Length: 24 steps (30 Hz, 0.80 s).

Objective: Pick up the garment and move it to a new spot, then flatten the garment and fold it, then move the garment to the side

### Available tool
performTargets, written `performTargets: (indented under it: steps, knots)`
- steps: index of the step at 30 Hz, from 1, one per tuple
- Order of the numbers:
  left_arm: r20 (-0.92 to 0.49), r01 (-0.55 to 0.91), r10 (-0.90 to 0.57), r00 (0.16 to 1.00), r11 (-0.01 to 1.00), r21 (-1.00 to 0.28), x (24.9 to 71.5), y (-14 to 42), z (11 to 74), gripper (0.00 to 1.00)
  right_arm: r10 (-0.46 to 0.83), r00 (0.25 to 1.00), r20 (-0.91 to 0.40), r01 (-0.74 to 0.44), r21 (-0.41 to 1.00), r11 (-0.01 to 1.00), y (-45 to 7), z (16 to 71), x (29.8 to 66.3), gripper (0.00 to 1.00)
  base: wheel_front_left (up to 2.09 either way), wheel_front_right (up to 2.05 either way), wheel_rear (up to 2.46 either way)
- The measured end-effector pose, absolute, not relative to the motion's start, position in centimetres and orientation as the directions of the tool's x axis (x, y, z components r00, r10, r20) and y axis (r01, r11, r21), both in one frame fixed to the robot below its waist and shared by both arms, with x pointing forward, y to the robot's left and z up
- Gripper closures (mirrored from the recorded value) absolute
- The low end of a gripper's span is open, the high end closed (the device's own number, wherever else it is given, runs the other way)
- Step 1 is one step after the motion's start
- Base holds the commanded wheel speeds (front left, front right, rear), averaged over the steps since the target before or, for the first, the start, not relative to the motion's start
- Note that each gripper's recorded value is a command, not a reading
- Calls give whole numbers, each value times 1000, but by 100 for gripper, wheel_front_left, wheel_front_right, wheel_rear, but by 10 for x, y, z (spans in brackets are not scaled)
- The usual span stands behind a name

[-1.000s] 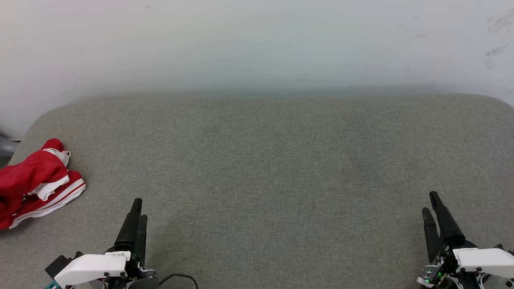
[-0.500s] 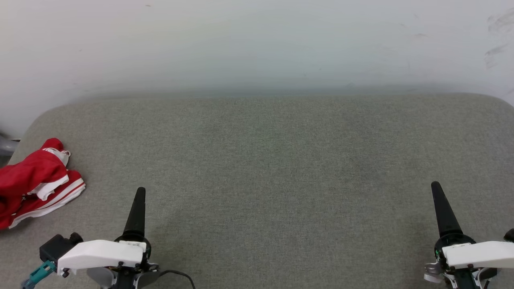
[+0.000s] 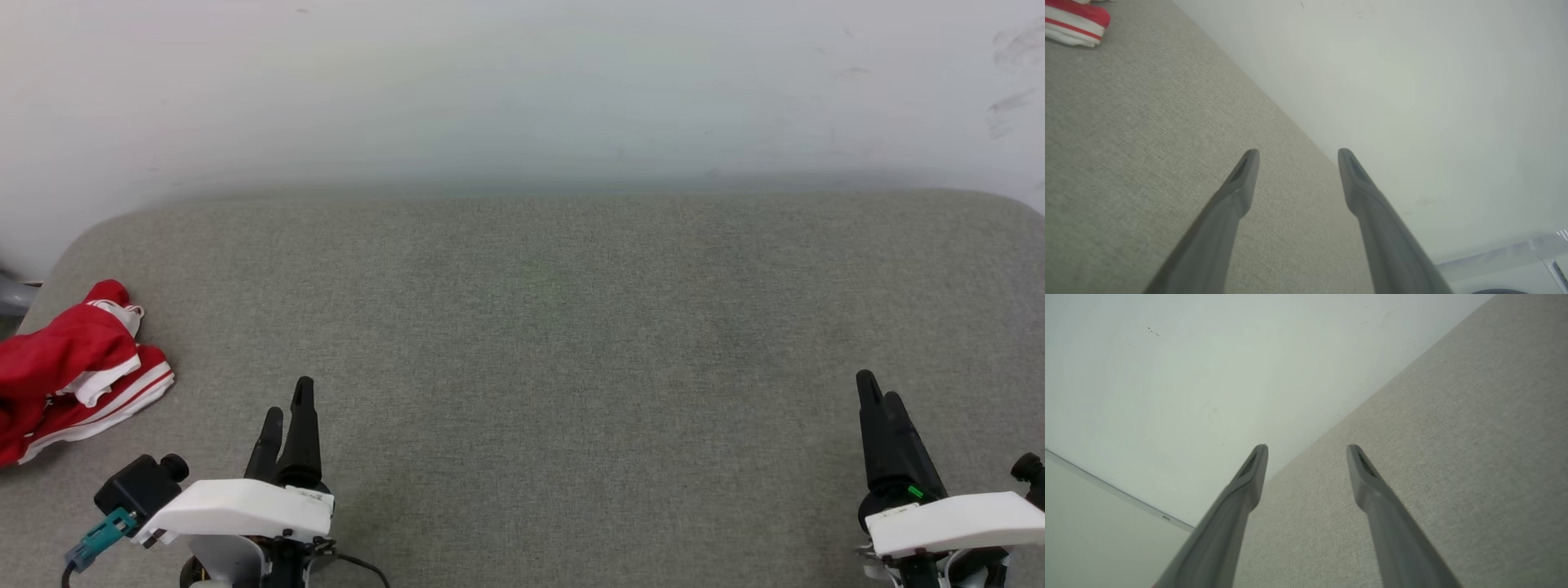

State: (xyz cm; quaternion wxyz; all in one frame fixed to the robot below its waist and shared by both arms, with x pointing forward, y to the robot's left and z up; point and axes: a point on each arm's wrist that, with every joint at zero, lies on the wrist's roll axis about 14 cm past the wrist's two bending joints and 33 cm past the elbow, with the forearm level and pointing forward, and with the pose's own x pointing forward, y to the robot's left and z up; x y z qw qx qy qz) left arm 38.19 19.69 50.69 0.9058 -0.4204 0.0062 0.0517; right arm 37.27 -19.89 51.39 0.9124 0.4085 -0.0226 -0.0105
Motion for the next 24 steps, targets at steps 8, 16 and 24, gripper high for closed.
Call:
performTargets:
  steps: [8,16,24]
  knots:
    - [-42,-98,94,995,740,-665,380,193,508,0,-26,999,40,-6,652,758,-195,514,370,0,0,0,0]
    - [-15,-82,90,996,820,-566,380,188,513,0,-18,999,45,-11,562,827,-193,513,368,0,0,0,0]
    - [15,-68,85,996,878,-474,380,184,519,0,-8,998,66,-24,475,880,-191,517,367,0,0,0,0]
